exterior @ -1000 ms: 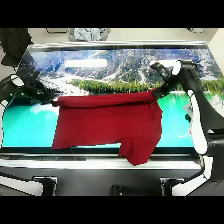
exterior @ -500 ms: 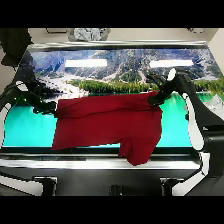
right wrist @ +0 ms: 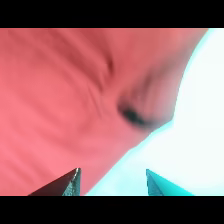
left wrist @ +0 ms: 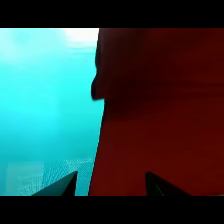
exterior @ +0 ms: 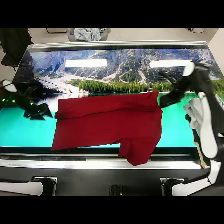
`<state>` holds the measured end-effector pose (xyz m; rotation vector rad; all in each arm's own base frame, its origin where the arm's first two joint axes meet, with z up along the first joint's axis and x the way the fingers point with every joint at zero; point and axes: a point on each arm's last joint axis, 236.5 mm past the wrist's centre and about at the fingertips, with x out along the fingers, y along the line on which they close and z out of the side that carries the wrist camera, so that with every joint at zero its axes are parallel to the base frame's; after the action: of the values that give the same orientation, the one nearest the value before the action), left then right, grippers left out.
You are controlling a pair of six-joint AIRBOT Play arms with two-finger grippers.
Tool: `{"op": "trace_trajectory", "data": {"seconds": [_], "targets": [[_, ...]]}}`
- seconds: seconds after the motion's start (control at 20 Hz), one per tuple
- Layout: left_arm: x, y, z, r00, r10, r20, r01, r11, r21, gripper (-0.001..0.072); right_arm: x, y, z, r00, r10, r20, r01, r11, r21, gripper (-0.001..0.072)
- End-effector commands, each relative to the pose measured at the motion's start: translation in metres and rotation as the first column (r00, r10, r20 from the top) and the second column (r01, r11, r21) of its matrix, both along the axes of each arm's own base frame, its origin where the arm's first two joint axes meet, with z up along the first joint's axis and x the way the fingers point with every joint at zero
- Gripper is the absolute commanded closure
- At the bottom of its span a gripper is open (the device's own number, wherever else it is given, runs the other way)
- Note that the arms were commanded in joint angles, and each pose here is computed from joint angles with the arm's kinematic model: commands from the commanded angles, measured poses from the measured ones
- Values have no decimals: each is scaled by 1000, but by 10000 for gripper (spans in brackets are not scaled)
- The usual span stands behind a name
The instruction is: Fold the shirts.
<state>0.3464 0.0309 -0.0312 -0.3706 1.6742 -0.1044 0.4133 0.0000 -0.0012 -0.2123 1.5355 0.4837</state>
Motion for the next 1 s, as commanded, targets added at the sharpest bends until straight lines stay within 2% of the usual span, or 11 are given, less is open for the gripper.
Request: {"op": "trace_trajectory", "data": {"seconds": [0.0, 0.15, 0.25, 0.55, 0.7, 0.85, 0.9, 0.95], "targets": [[-64, -1, -13, 995, 83, -49, -83, 997, -6, 206, -50, -22, 5, 996, -41, -79, 44, 998, 33, 217], [-124, -13, -50, 988, 144, -53, -144, 990, 6, 206, -93, -11, -25, 995, -48, -85, 53, 997, 53, 217], [-139, -17, -63, 988, 151, -30, -150, 989, 15, 207, -119, 0, -42, 993, -55, -101, 62, 995, 77, 217], [-124, -34, -72, 978, 204, 34, -203, 978, -47, 212, -157, 6, -55, 992, -36, -120, 46, 996, 79, 216], [-127, -41, -79, 973, 230, 15, -228, 972, -53, 265, -162, 7, -54, 994, -41, -101, 49, 996, 77, 215], [-126, -40, -81, 969, 245, 21, -243, 969, -48, 672, -175, 25, -61, 990, -39, -134, 59, 987, 148, 202], [-126, -40, -81, 969, 245, 23, -244, 969, -47, 680, -181, 37, -67, 988, -45, -148, 74, 978, 197, 142], [-125, -40, -81, 969, 245, 25, -244, 969, -46, 680, -185, 50, -72, 986, -63, -157, 101, 964, 246, 140]]}}
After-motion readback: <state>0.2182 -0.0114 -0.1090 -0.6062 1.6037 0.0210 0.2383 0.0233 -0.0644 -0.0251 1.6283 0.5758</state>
